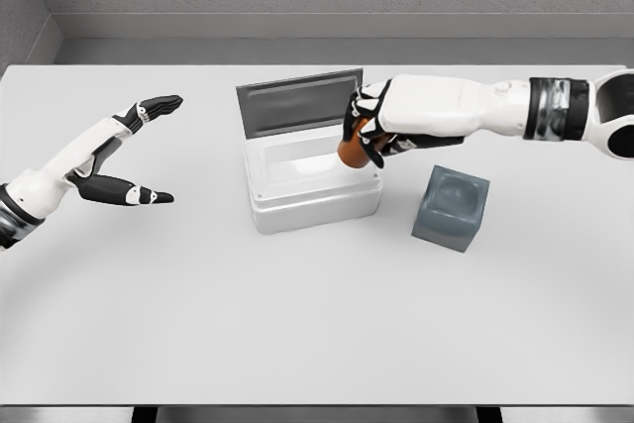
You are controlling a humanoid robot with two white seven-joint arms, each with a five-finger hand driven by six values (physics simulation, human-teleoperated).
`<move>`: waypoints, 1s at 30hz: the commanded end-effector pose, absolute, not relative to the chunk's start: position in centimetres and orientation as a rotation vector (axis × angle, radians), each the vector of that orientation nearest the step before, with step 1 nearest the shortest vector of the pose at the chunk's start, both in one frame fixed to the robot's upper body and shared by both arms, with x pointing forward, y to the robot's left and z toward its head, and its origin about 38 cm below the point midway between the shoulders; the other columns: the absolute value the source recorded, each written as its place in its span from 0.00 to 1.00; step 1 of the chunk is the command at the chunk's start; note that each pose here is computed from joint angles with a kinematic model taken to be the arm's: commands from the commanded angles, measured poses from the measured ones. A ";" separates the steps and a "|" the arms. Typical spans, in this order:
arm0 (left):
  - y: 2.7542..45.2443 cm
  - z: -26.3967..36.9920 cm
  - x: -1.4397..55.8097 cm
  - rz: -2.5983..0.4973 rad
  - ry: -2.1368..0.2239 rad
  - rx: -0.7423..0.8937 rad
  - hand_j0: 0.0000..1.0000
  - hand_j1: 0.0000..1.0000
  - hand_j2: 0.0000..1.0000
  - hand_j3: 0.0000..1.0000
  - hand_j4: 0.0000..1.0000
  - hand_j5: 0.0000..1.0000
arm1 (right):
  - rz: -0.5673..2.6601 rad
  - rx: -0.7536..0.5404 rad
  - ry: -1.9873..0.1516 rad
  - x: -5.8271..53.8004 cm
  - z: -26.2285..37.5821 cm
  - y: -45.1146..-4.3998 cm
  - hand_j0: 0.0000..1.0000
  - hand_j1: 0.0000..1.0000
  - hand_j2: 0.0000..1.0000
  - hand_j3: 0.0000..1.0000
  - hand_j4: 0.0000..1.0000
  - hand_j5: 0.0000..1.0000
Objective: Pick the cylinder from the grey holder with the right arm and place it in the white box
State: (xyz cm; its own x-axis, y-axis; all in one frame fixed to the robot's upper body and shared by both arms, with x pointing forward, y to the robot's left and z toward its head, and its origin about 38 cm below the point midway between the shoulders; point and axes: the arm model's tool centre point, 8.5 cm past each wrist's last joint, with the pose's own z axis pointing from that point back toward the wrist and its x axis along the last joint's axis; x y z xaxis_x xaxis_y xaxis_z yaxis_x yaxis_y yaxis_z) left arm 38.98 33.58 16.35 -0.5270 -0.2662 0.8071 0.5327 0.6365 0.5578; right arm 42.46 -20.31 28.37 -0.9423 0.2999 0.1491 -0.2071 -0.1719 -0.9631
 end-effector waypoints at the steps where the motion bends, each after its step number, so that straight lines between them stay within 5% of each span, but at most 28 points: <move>1: 33.5 16.4 39.0 -1.012 -1.877 -0.218 1.00 1.00 1.00 1.00 1.00 1.00 | 2.156 -0.114 -1.758 43.1 28.1 -20.6 0.21 0.21 0.21 0.21 0.21 0.21; 30: 32.8 16.5 38.7 -1.033 -1.887 -0.224 1.00 1.00 1.00 1.00 1.00 1.00 | 2.108 -0.090 -1.674 45.6 24.9 -20.3 0.21 0.21 0.21 0.21 0.21 0.21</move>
State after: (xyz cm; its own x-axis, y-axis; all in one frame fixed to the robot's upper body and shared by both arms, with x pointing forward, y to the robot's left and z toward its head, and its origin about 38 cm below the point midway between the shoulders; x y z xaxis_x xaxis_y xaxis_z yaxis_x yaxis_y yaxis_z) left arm 38.66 32.78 16.47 -0.5433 -0.2612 0.7979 0.5369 0.6225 0.5694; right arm 45.29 -20.27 25.08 -0.9039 0.3707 0.2133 -0.2930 -0.1734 -0.9402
